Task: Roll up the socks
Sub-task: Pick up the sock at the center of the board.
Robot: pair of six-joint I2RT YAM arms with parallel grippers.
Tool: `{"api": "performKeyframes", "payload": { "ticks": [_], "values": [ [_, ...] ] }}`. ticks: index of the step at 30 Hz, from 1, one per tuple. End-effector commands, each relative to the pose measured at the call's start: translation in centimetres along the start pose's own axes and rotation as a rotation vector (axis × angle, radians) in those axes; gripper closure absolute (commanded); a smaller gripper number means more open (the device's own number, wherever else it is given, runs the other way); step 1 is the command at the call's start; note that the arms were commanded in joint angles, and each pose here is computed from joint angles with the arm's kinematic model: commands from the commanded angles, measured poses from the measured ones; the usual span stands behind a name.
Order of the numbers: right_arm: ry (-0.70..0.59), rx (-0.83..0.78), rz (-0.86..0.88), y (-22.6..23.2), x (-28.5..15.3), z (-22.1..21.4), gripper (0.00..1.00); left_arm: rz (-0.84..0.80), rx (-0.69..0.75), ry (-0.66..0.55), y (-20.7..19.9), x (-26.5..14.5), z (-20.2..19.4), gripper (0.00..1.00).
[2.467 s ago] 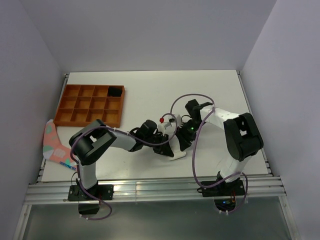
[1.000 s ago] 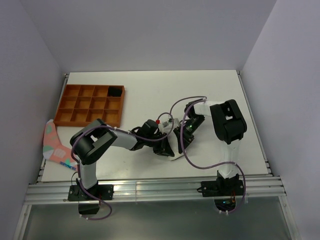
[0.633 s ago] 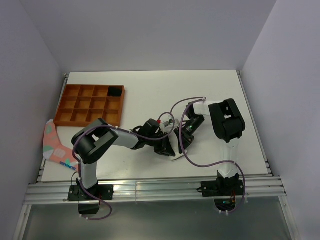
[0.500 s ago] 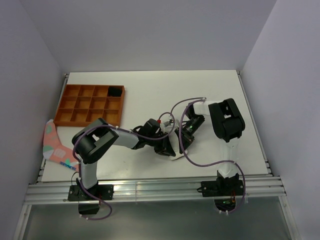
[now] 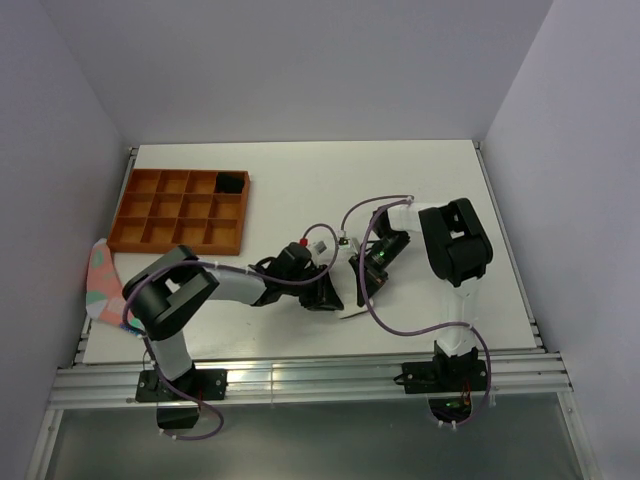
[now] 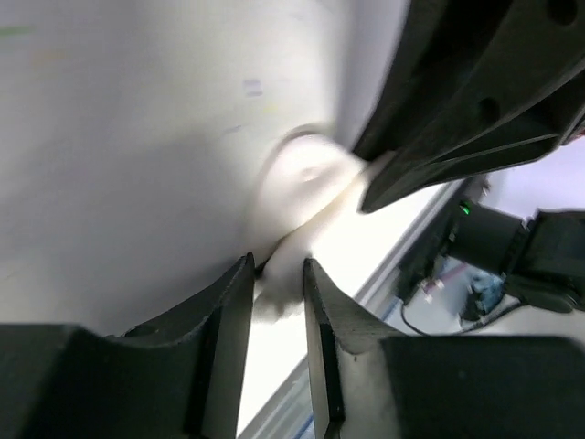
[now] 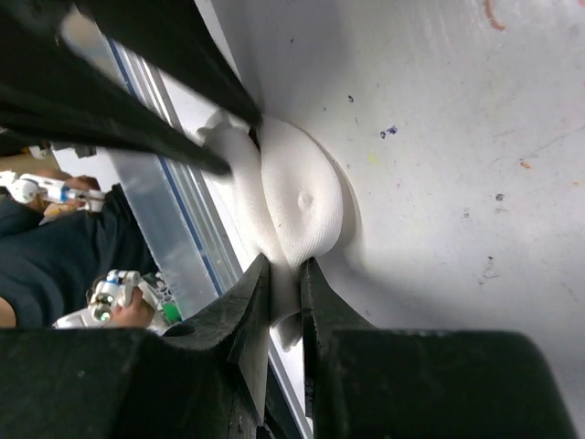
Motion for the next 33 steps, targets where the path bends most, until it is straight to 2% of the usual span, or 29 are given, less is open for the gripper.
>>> {"api": "performKeyframes", "payload": {
  "ticks": [1,8,11,16,17,20,23,24,27,33],
  "values": [
    [-0.006,-0.039,-0.084,-0.6,-1.0,0.1,1.0,0.178,-0.036,-0.174,4.1,-1.9,1.3,0.65],
    [-0.061,-0.023,-0.125,-0.4,-2.6,1.8,1.0,0.076,-0.017,-0.359,1.5,-5.3,2.8,0.63],
    [-0.124,-0.038,-0.154,0.4,-4.5,4.2,1.0,-0.04,-0.008,-0.465,-0.6,-7.6,3.5,0.61],
    [-0.348,-0.097,-0.134,3.8,-9.0,11.0,1.0,-0.28,0.013,-0.617,-5.5,-11.8,4.7,0.59],
    [-0.399,-0.052,-0.127,5.0,-9.9,12.1,1.0,-0.311,0.008,-0.69,-6.5,-12.6,5.6,0.59],
    [-0.606,-0.146,-0.18,7.5,-13.0,16.4,1.0,-0.452,0.011,-0.804,-9.0,-15.4,6.1,0.56],
    [-0.703,-0.113,-0.191,10.6,-13.5,17.9,1.0,-0.514,0.022,-0.882,-10.5,-17.2,6.6,0.54],
    [-0.737,-0.148,-0.192,11.1,-13.6,18.6,1.0,-0.492,0.016,-0.926,-10.5,-17.5,7.2,0.53],
    [-0.789,-0.148,-0.174,13.8,-13.4,19.7,1.0,-0.509,0.031,-0.973,-11.4,-18.4,7.6,0.52],
    [-0.773,-0.207,-0.188,17.0,-11.5,19.7,1.0,-0.683,0.065,-1.031,-12.7,-20.8,6.9,0.5]
  ]
}}
Point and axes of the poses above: each gripper's point midway between its finger pads, its own x axis out along the fingers, its own y axis along the line the jaws close on, z = x × y, the point moved 6 cm from there along -x, back along the fingers, and after that the axes turned 14 degrees about -x, right-handed, at the moved point
